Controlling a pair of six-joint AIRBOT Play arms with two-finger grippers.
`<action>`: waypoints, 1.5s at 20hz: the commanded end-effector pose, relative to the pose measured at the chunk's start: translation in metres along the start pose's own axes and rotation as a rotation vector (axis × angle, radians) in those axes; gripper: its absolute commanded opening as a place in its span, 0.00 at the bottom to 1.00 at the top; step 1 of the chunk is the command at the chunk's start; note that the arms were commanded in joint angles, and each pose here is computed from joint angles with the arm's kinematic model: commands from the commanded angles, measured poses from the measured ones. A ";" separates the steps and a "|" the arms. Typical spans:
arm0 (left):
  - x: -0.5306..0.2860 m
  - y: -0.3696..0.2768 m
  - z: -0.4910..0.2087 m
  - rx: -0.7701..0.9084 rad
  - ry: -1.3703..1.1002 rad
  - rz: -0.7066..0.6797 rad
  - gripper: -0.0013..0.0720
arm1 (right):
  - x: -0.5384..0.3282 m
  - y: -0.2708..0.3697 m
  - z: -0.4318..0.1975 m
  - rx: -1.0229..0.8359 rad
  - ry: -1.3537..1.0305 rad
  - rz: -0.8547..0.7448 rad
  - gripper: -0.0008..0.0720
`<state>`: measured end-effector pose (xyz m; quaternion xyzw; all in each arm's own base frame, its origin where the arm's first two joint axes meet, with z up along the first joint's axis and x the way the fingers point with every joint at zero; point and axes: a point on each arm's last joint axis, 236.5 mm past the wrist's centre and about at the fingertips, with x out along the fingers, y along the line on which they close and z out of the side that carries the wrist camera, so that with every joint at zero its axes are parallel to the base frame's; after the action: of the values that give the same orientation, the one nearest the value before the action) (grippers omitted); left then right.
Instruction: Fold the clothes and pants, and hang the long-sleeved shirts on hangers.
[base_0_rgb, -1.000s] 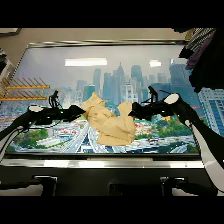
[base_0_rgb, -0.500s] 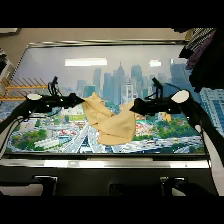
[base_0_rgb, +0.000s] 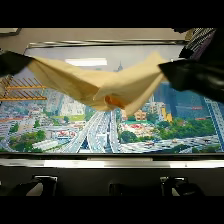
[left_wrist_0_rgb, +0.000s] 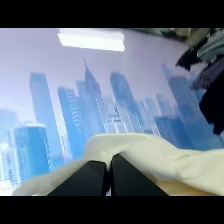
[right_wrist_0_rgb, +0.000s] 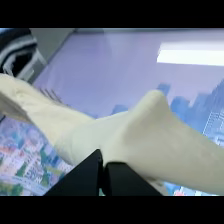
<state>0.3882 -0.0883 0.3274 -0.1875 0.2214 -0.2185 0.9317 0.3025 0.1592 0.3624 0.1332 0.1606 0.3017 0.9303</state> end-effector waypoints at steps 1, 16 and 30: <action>-0.110 -0.037 0.042 0.033 -0.243 0.144 0.03 | -0.100 0.046 0.058 -0.109 -0.248 -0.048 0.06; 0.033 0.133 -0.053 -0.109 0.276 0.408 0.03 | 0.043 -0.131 -0.117 0.356 0.503 -0.454 0.06; 0.271 0.238 -0.250 -0.277 0.656 0.360 0.04 | 0.194 -0.266 -0.286 0.540 0.675 -0.578 0.17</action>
<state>0.5575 -0.0751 -0.0597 -0.1811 0.5550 -0.0614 0.8096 0.4748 0.1104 -0.0211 0.2064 0.5553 0.0120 0.8056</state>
